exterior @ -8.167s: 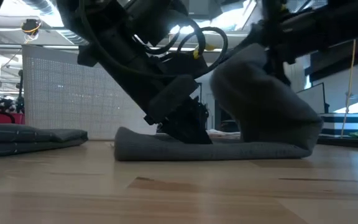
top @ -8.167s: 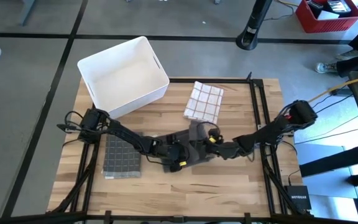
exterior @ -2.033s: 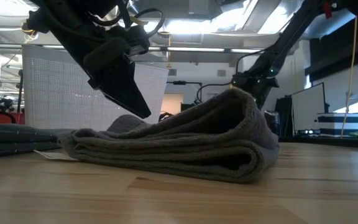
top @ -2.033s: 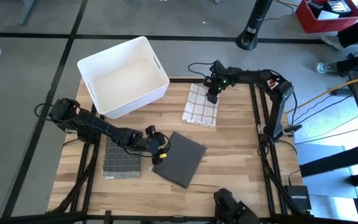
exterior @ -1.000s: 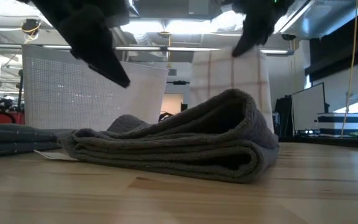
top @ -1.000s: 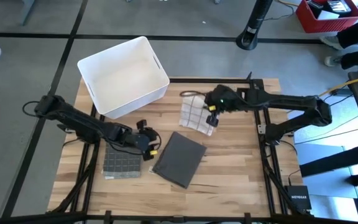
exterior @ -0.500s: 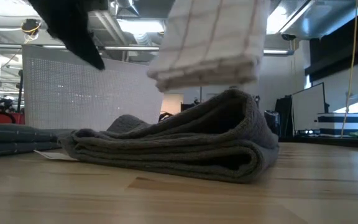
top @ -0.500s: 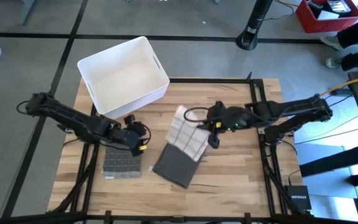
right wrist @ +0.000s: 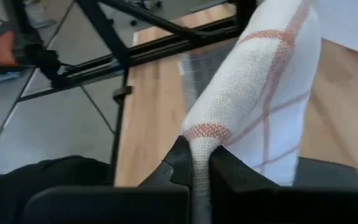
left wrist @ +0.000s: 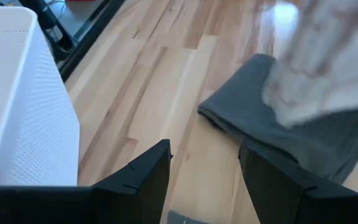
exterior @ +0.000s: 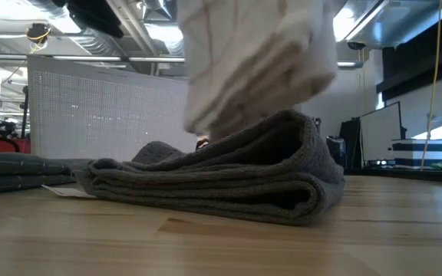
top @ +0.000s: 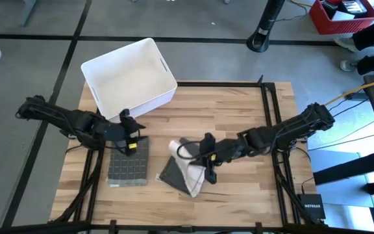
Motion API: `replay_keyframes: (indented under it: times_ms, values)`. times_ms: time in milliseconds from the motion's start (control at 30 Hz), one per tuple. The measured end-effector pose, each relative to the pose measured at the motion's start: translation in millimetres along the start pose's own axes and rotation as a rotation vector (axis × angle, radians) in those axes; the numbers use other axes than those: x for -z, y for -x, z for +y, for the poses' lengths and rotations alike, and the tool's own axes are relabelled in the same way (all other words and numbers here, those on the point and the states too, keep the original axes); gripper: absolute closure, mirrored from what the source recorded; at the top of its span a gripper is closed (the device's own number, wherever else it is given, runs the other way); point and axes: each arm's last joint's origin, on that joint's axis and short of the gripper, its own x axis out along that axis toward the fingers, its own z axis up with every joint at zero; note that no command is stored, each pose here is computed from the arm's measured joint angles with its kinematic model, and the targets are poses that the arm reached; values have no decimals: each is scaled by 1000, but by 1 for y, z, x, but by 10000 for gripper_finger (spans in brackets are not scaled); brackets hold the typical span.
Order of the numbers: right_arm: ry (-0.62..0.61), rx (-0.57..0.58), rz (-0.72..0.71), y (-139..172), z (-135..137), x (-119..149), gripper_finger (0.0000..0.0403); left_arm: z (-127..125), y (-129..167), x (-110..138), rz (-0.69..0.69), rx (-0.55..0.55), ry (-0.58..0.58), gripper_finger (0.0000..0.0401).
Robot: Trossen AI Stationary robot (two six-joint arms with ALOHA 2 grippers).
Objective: Fold towel
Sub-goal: Stack the folded brown-white towel on top of the folded gray towel
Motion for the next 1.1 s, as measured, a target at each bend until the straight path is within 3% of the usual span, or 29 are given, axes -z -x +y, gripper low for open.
replay_keyframes:
  times_ms: [200,300,433,733,967,1100]
  values:
    - [27,-84,-15,-6,11,2,386,5,9,-1,-33,11,17,217]
    - [47,-69,-6,-6,11,3,385,5,9,-1,-32,11,13,217]
    - [65,33,73,-9,2,15,385,5,8,-1,-30,10,12,217]
    - [42,284,229,-24,-44,53,385,5,8,-1,-31,10,13,217]
    - [127,388,291,-29,-69,71,384,5,8,-1,-31,11,19,217]
    - [117,452,328,-36,-81,85,383,5,8,-1,-31,11,20,217]
